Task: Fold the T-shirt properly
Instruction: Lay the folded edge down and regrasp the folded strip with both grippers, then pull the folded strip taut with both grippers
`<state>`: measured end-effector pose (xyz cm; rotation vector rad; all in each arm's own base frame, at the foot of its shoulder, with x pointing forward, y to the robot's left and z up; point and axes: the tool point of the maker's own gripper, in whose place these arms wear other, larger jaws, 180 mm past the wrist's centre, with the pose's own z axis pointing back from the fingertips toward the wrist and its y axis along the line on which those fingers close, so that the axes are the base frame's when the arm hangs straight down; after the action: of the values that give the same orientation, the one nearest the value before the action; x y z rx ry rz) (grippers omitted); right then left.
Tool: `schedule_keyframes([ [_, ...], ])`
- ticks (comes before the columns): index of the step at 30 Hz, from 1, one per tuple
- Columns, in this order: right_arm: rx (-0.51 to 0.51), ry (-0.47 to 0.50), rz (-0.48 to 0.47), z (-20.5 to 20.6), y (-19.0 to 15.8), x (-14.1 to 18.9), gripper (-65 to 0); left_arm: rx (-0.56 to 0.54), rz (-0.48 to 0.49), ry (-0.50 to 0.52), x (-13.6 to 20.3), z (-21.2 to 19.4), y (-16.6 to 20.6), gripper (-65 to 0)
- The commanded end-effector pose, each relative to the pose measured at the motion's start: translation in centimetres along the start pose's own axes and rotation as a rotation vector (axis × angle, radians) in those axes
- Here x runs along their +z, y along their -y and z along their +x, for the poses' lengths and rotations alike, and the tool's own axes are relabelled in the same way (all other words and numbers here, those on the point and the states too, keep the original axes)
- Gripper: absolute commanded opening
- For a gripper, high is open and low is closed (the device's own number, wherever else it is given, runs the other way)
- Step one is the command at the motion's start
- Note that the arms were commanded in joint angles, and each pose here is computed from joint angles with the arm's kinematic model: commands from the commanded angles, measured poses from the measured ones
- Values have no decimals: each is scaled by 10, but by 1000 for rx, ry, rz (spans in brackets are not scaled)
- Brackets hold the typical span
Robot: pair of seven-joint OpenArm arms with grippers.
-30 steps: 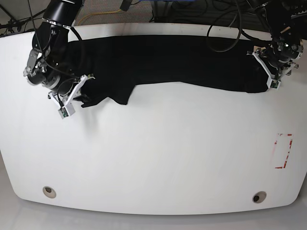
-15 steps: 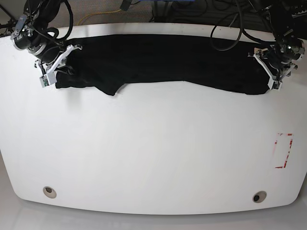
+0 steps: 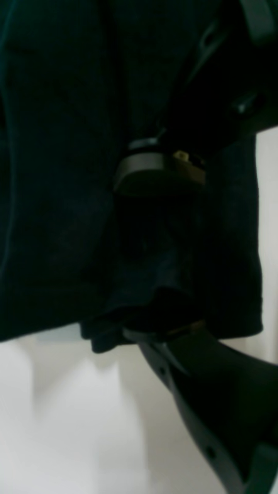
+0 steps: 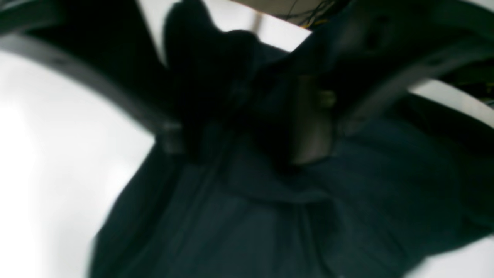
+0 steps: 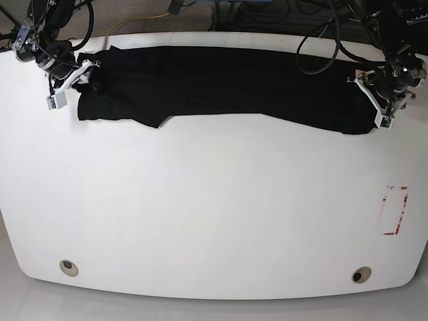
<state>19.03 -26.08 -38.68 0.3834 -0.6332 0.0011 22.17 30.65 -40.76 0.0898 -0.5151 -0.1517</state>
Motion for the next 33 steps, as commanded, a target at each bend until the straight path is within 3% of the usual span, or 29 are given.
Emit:
schedule_keyframes([
  [1, 27, 98, -6, 25, 1, 21, -195, -24, 45, 8, 10, 7, -10, -265],
  [4, 28, 175, 18, 38, -8, 37, -182, 2, 48, 97, 24, 25, -14, -264],
  [8, 42, 225, 133, 49, -39, 37, -182, 71, -6, 167, 35, 36, -12, -262],
  [12, 34, 206, 253, 44, -70, 24, -182, 168, -37, 227, 46, 38, -22, -261],
  [16, 25, 171, 314, 32, -91, 8, -182, 228, -34, 202, 50, 25, -36, -260],
  [28, -23, -7, 170, -13, -57, -35, -182, 329, -123, 122, 26, -6, -44, -260],
  [33, -15, -44, 136, -21, -49, -37, -182, 313, -141, 148, 21, 0, -37, -260],
])
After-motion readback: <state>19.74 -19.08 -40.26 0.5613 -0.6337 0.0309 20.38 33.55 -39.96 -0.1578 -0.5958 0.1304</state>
